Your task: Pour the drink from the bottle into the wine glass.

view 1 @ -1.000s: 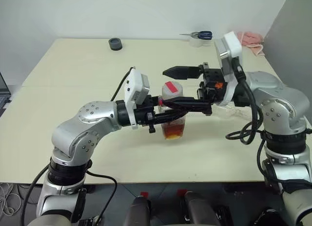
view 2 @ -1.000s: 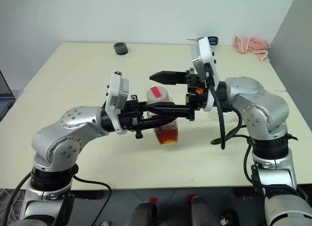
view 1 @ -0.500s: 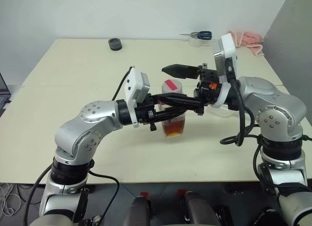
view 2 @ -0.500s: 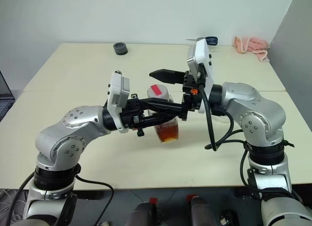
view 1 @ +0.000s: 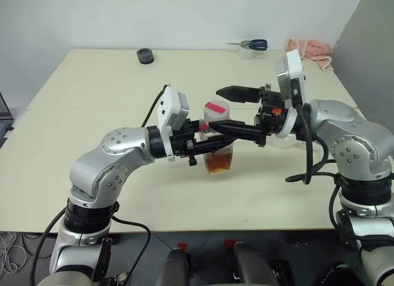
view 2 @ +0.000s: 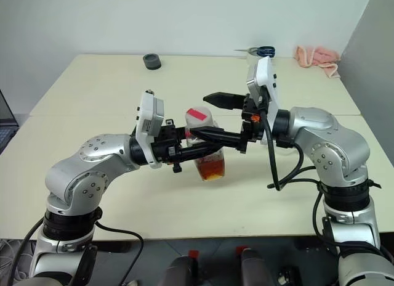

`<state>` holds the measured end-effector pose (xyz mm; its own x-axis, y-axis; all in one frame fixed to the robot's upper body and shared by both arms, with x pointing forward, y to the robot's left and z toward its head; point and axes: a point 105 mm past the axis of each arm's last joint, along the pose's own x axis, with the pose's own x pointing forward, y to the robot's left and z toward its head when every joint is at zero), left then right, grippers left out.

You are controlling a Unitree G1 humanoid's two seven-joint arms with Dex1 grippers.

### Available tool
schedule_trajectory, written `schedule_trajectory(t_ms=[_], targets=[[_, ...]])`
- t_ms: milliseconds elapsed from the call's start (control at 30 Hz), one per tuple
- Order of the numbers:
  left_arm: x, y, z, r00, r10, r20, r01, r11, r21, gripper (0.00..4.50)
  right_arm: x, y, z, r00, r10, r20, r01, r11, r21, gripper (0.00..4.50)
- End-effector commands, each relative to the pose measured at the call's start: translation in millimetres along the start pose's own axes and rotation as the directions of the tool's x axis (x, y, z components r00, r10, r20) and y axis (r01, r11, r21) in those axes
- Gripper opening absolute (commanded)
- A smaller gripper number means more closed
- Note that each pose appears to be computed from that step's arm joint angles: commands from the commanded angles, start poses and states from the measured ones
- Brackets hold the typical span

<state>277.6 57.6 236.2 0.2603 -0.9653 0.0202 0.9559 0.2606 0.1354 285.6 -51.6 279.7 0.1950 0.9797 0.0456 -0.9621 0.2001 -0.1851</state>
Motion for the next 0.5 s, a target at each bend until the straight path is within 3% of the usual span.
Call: schedule_trajectory(t_ms=[33, 500], targets=[[0.4, -7.5, 12.4, 0.999, -0.033, 0.042, 0.031, 0.998, 0.058, 1.8, -11.2, -6.2, 12.3, 0.999, -0.04, 0.033, 0.041, 0.999, -0.035, 4.48], [0.5, -2.4, 13.7, 0.999, -0.03, 0.043, 0.027, 0.997, 0.069, 1.8, -15.3, -5.6, 12.9, 0.999, -0.039, 0.024, 0.04, 0.999, -0.035, 4.48]])
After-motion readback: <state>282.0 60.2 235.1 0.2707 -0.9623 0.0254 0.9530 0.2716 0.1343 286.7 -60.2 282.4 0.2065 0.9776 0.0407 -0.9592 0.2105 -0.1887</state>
